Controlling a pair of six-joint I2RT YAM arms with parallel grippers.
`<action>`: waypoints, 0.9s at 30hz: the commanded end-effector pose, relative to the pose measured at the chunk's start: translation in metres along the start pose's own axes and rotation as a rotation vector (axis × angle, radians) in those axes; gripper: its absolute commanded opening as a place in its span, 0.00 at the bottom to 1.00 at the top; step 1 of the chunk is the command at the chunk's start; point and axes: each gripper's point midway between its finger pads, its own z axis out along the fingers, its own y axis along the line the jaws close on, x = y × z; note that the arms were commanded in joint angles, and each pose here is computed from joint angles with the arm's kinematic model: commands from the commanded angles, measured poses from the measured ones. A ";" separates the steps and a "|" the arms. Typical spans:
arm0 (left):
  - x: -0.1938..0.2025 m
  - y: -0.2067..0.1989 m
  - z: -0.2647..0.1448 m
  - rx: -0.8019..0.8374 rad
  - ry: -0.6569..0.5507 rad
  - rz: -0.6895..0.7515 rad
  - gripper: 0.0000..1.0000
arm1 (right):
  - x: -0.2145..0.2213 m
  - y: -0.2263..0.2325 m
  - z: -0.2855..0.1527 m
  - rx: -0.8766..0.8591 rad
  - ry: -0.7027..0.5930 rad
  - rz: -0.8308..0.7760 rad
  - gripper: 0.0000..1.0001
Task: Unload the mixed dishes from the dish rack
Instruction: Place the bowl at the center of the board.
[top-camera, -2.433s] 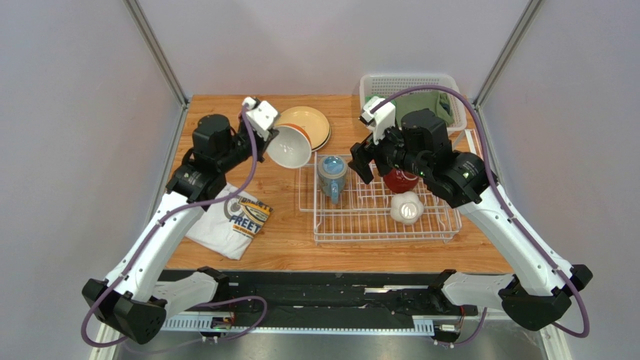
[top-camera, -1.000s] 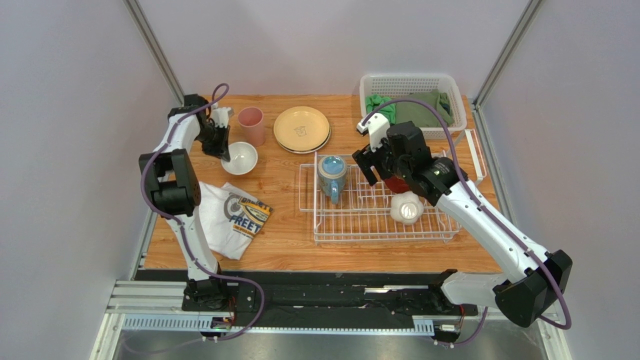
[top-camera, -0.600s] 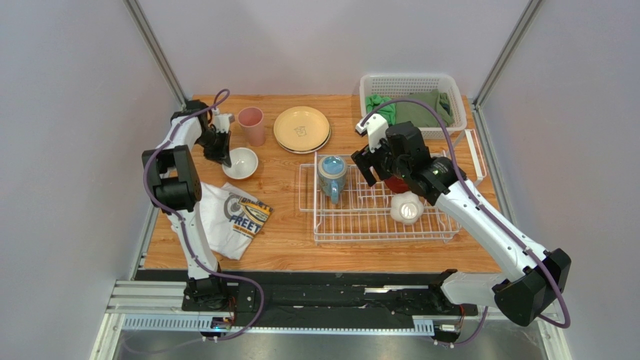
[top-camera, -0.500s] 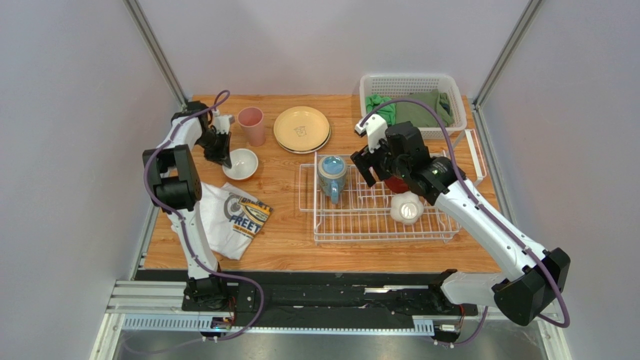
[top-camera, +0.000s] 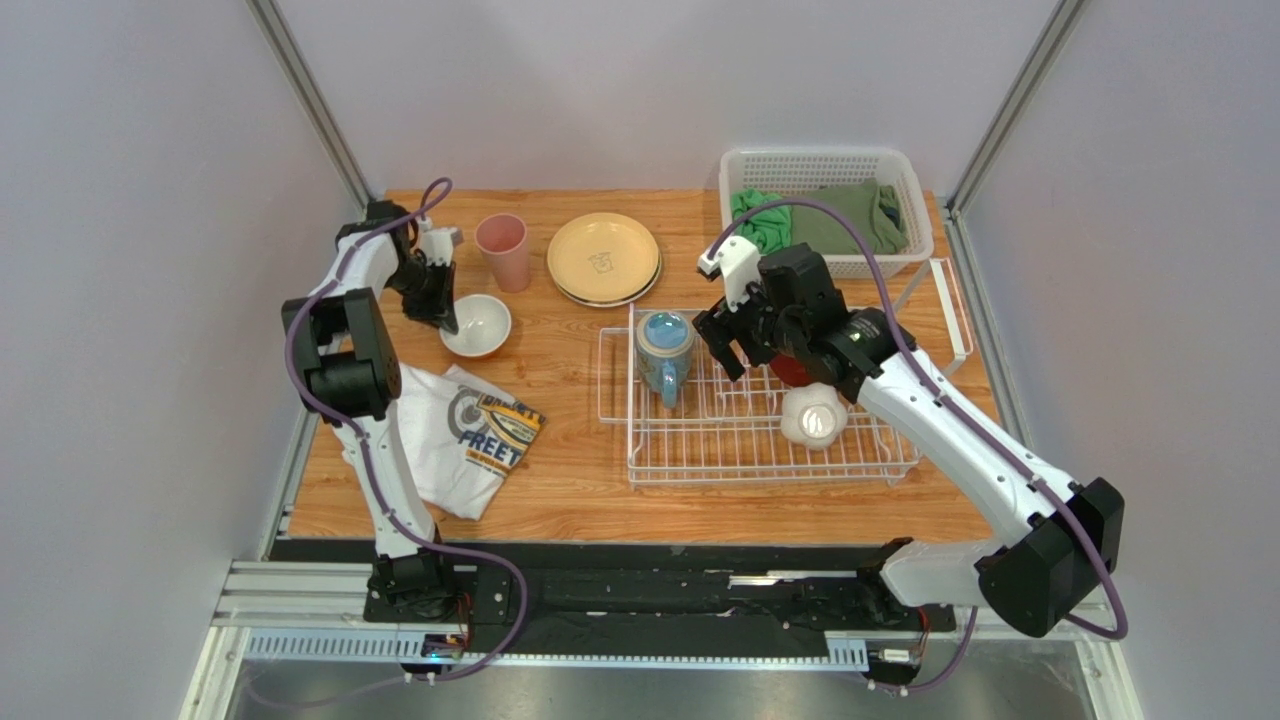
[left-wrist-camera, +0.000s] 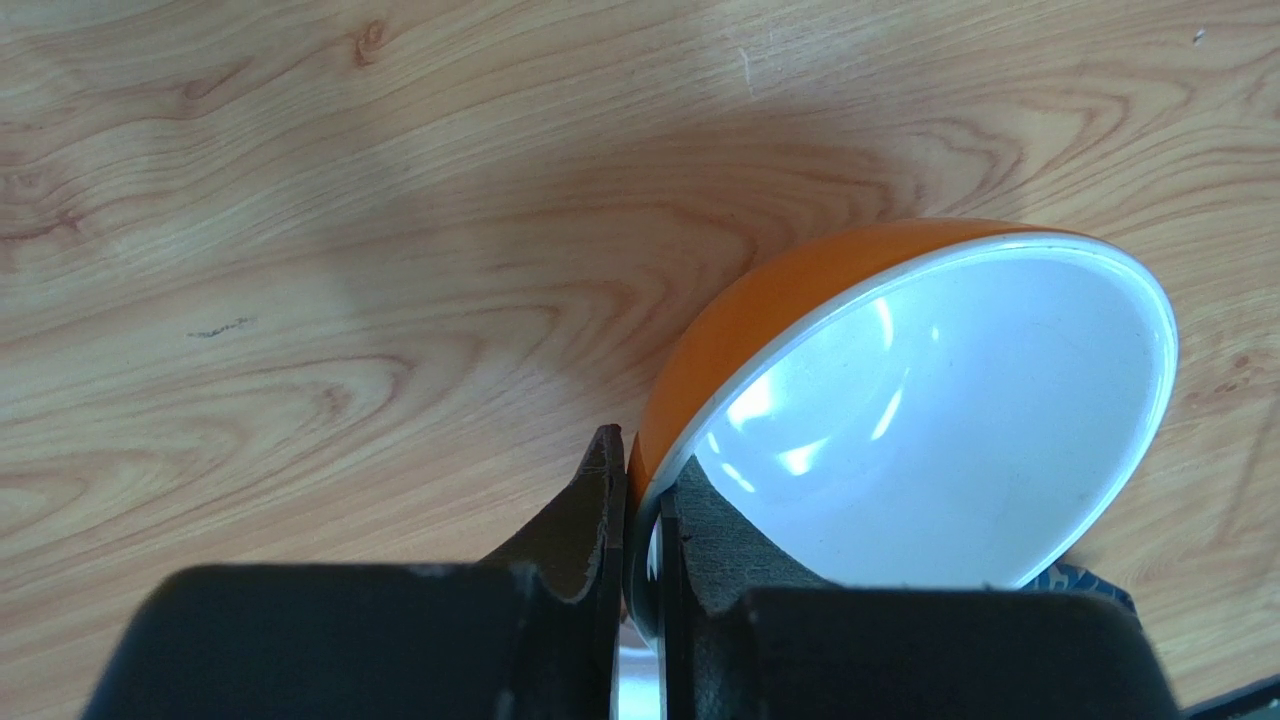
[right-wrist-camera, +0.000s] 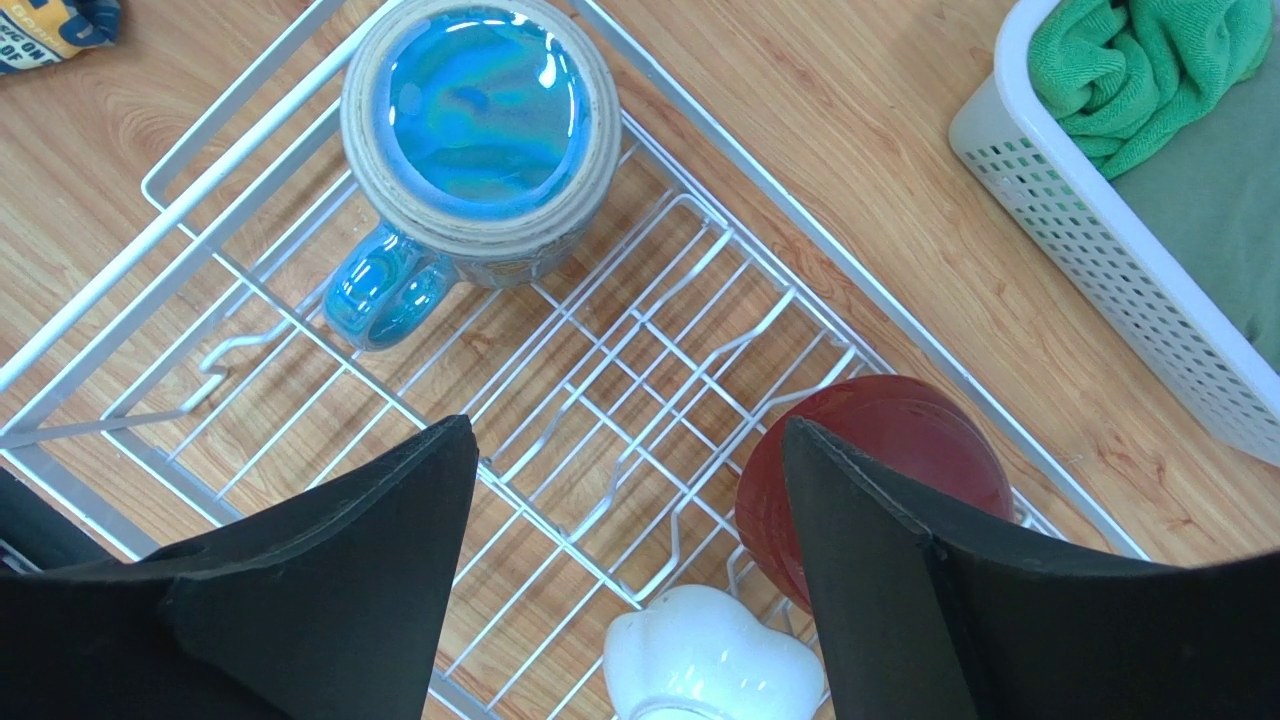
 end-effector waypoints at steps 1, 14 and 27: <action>-0.015 0.000 -0.008 0.018 -0.042 -0.003 0.13 | -0.019 0.002 -0.006 -0.033 -0.045 -0.024 0.80; -0.018 -0.015 -0.013 0.087 -0.060 -0.024 0.30 | -0.032 0.013 0.003 -0.084 -0.020 -0.047 0.81; -0.026 -0.021 -0.029 0.082 -0.106 -0.016 0.54 | -0.037 0.040 0.021 -0.107 0.021 -0.100 0.81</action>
